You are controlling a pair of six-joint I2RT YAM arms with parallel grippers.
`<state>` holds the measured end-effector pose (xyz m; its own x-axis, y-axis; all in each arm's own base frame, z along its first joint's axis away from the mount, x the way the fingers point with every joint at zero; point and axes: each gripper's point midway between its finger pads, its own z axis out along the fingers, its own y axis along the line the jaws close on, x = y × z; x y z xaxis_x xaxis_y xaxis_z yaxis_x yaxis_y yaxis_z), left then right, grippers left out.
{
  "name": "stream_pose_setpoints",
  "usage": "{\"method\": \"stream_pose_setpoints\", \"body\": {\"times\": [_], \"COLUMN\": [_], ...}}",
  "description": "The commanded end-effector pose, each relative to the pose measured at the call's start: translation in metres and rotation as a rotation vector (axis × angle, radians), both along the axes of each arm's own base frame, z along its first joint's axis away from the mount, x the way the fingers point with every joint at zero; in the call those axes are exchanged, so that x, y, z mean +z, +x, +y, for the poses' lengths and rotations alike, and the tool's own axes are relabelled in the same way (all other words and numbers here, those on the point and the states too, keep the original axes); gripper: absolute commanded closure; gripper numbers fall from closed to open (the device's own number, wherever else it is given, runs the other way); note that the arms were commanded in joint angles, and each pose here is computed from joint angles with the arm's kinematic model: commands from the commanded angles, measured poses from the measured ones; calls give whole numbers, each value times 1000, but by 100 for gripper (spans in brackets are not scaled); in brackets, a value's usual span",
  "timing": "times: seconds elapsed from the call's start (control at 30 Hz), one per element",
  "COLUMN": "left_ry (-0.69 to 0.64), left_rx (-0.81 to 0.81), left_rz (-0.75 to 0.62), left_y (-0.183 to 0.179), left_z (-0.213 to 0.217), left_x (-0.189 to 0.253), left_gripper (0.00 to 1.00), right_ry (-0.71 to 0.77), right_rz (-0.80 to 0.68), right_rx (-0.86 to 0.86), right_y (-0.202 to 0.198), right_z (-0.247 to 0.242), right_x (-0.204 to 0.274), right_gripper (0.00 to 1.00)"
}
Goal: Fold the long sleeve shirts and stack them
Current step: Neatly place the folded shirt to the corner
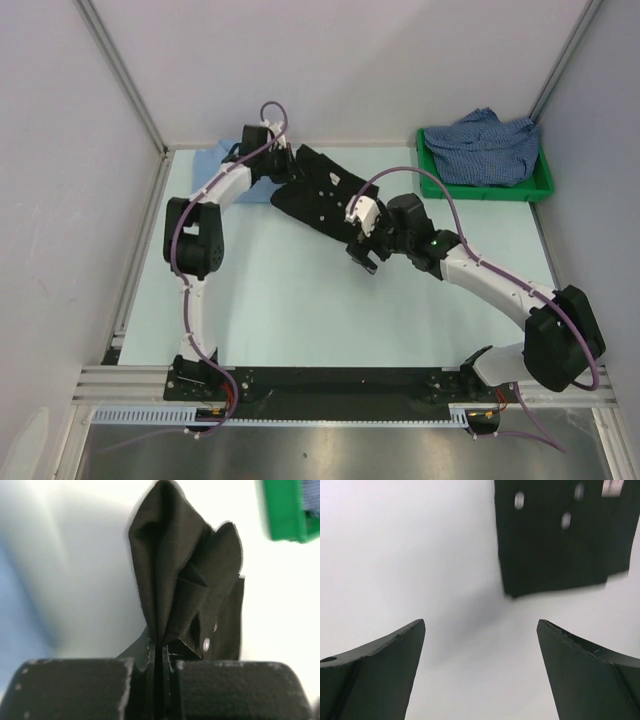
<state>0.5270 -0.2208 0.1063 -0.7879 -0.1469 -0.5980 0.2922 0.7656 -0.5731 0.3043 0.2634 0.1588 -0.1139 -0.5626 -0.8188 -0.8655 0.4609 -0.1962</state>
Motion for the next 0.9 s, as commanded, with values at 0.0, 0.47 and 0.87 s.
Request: {"method": "stream_pose_setpoints", "body": {"times": [0.0,0.47,0.87], "left_ry": [181,338,417], "left_rx": [-1,-12,-11], "left_rz": [-159,-407,-476], "left_y": [48,66,51], "left_z": [44,89,117], "left_x": [24,135,173], "left_gripper": [100,100,100], "right_ry": [-56,-48,-38], "right_rz": [33,45,43], "right_rx": [-54,-98,-92], "right_y": [5,9,15], "right_z": [-31,-45,-39], "right_x": [-16,-22,-18], "right_gripper": [0,0,0]}}
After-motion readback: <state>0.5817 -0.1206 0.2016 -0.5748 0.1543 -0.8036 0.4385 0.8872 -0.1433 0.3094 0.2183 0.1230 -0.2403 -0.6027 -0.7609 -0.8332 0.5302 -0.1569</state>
